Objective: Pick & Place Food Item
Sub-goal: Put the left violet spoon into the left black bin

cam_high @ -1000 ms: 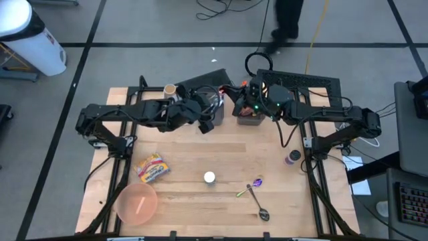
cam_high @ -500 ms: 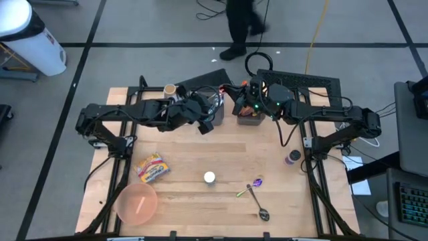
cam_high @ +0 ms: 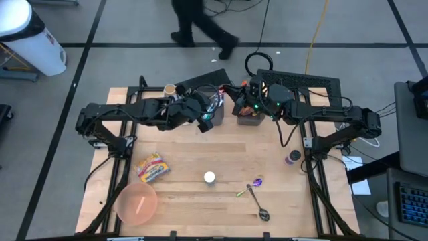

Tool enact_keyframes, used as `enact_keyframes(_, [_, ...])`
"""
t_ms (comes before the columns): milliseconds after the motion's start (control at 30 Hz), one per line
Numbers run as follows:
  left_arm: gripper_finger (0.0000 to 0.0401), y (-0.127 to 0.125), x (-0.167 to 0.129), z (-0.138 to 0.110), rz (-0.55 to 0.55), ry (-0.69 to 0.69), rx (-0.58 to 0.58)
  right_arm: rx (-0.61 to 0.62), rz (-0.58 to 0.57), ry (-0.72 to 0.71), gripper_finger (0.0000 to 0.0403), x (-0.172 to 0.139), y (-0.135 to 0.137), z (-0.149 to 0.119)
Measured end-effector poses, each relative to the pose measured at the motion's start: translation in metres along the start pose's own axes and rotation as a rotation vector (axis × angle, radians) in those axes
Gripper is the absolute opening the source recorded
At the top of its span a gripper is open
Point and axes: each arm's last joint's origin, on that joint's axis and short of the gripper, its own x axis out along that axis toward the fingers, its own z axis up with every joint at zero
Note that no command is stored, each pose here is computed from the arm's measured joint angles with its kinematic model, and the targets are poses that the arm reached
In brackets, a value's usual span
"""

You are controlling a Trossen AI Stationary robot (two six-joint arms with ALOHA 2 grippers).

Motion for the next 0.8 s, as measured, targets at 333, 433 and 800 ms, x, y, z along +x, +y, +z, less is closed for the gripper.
enact_keyframes(333, [0.0060, 0.0032, 0.0033, -0.0007, -0.031, 0.012, -0.021, 0.009, 0.000, -0.002, 0.0000, 0.0002, 0.0000, 0.0000])
enact_keyframes(433, [0.0092, 0.0030, 0.0033, -0.0007, -0.040, 0.012, -0.021, 0.018, 0.011, -0.018, 0.0000, 0.0002, 0.0010, 0.0017])
enact_keyframes(800, [0.0101, 0.0032, 0.0036, -0.0011, -0.026, 0.014, -0.034, 0.024, 0.021, -0.038, 0.0000, 0.0001, 0.0019, 0.0037])
